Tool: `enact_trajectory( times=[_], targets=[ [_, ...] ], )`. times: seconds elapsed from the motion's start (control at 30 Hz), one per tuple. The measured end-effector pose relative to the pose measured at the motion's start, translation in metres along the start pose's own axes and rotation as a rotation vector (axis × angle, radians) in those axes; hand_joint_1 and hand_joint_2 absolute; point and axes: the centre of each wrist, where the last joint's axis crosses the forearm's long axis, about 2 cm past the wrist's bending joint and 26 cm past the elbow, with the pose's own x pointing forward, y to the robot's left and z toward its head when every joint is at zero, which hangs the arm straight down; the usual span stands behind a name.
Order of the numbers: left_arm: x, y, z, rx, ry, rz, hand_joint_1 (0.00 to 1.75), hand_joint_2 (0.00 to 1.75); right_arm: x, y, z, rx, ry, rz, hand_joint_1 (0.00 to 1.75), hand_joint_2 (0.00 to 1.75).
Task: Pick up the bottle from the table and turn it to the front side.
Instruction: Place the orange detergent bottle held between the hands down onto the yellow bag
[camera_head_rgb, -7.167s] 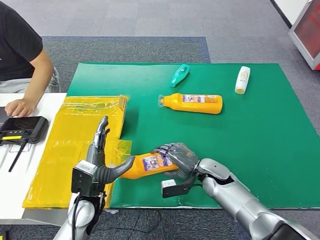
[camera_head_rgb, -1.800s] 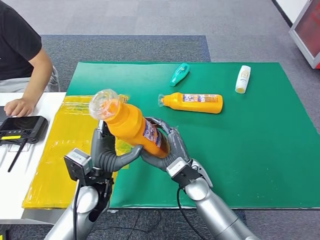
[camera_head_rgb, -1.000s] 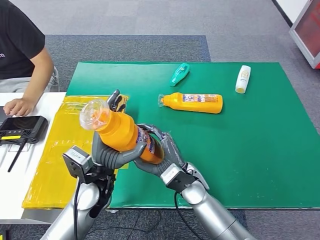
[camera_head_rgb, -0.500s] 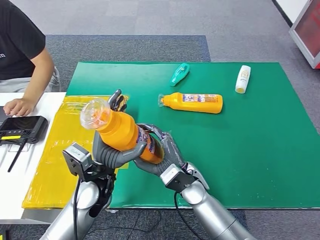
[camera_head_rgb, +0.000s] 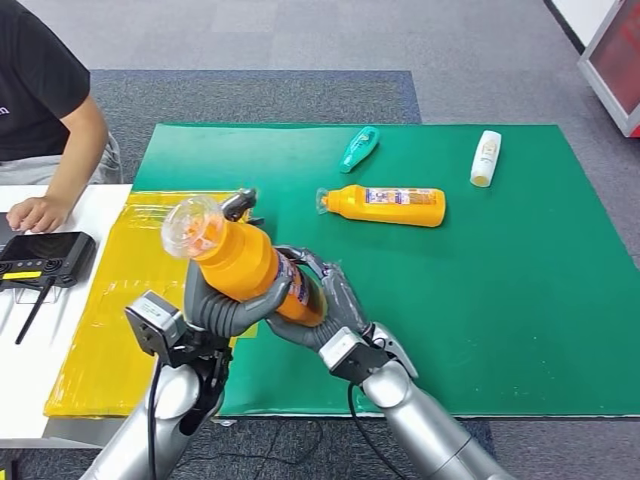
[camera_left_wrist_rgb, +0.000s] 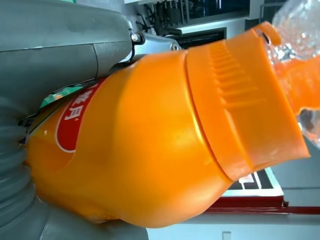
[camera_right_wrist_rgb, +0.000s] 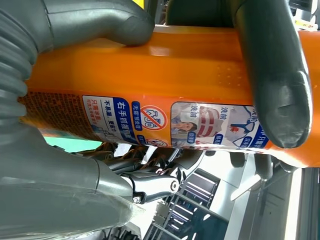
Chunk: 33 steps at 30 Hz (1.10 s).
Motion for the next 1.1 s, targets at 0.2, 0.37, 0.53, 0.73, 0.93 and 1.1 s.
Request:
enact_trajectory(
  times=[0.2,0.37,0.53,0.73,0.93,1.1],
  targets=[
    [0.0001,-0.001,-0.0001,0.01,-0.007,-0.004,1.75,1.75,0.0002,-0.0009,-0.0014,0.002,-0.003,0.002,1.75,1.75],
    [0.0002,-0.001,-0.0003,0.017,-0.012,-0.008,1.75,1.75,0.0007,0.0013,-0.0016,0.011,-0.005,-0.001,1.75,1.75],
    [0.0002,-0.0008,-0.0003,0.029,-0.021,-0.015,1.75,1.75,0.0013,0.0024,-0.0027,0.019,-0.009,-0.001,1.75,1.75],
    [0.0002,-0.0009,-0.0002,0.043,-0.026,-0.018,1.75,1.75,0.0015,0.002,-0.0036,0.019,-0.011,0.001,1.75,1.75],
    [0.0,-0.001,0.0009,0.052,-0.029,-0.021,1.75,1.75,0.0015,0.0016,-0.0039,0.014,-0.01,0.0,1.75,1.75],
    [-0.0001,-0.0011,0.0017,0.057,-0.029,-0.023,1.75,1.75,0.0014,0.0016,-0.0038,0.011,-0.008,-0.001,1.75,1.75]
  ],
)
